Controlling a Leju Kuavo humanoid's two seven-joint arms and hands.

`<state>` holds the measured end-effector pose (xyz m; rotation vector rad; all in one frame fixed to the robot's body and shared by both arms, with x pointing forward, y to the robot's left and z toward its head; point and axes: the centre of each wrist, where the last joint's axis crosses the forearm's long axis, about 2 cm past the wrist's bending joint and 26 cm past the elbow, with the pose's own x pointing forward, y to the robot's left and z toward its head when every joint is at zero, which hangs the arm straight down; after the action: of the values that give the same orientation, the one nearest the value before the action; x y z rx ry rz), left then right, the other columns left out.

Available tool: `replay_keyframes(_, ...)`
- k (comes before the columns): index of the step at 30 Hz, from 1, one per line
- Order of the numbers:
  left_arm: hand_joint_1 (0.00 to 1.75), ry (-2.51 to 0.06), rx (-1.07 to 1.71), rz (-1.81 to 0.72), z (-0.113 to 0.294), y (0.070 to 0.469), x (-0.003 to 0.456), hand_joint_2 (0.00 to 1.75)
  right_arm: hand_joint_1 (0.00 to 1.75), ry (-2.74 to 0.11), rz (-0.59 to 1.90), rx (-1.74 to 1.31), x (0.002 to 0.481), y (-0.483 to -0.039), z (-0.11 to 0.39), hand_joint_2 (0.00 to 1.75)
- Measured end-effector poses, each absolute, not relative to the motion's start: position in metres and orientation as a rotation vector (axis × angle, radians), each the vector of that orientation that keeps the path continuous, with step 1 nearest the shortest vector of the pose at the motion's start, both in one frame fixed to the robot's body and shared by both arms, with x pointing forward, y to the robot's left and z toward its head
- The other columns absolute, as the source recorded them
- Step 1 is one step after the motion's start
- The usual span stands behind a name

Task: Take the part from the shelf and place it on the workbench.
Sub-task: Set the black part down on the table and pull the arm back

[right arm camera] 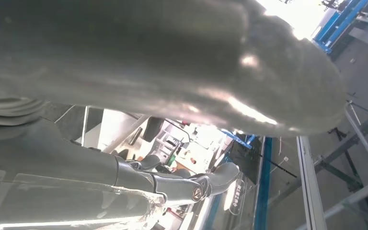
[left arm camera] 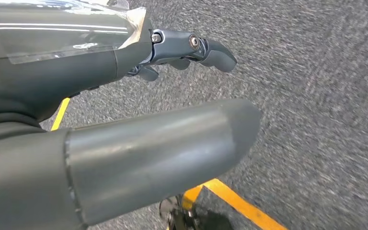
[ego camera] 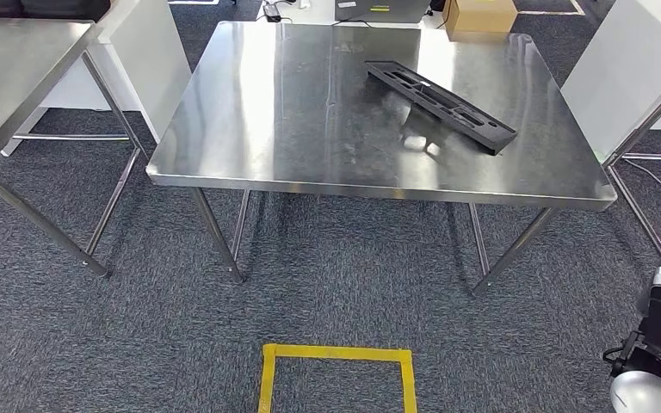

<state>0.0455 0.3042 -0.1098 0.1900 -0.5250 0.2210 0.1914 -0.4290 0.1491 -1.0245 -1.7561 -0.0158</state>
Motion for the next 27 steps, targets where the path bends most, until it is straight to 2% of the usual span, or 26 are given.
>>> replay_keyframes(12, 0.0, -0.525, 0.191, 0.225, -0.11, 0.305, 0.046, 0.0, 0.0, -1.757, -0.013, -1.028, 0.193, -0.432, 0.151, 0.0)
replay_keyframes(27, 0.0, -0.511, 0.204, 0.238, -0.11, 0.304, 0.043, 0.0, 0.0, -1.779, 0.002, -0.993, 0.221, -0.439, 0.154, 0.0)
